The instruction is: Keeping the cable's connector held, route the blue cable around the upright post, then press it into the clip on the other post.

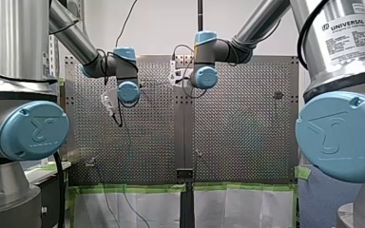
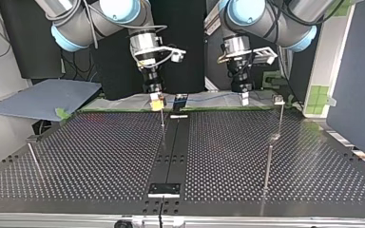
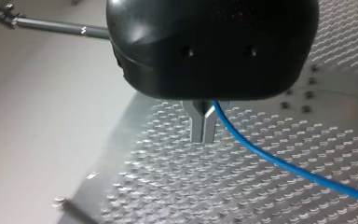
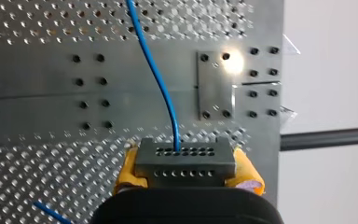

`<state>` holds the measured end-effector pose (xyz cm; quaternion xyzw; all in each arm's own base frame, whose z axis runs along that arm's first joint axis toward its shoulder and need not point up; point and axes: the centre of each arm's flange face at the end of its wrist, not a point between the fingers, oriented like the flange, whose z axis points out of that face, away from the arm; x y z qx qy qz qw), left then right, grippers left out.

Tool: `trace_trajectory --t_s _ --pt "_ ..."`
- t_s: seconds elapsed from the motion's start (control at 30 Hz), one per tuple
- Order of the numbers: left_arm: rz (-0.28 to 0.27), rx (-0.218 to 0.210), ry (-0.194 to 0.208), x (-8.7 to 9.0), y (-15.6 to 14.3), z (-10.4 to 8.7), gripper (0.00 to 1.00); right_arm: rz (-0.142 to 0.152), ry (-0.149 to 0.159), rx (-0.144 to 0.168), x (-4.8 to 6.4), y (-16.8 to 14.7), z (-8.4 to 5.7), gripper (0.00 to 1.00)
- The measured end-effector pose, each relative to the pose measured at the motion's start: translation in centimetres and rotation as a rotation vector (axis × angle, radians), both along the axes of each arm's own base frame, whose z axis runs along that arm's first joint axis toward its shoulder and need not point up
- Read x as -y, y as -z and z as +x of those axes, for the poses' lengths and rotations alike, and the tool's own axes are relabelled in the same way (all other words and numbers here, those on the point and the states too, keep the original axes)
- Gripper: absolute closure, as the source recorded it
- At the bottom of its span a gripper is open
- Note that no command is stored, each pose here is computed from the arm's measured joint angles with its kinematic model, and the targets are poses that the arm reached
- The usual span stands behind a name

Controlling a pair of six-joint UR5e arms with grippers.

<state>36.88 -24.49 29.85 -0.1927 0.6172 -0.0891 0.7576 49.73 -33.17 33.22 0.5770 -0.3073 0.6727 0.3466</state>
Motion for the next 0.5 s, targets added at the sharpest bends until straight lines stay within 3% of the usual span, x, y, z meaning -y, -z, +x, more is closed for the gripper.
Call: trace_trajectory --t_s 0.17,0.5 --pt "0.018 0.028 -0.034 -0.9 -3.2 0.5 1.0 0.009 -0.021 -0.005 1.1 0.2 1.3 1.0" --pt "0.023 0.108 -0.055 -2.6 -10.8 0.7 1.0 -0.004 -0.117 0.084 2.2 -4.0 3.6 1.0"
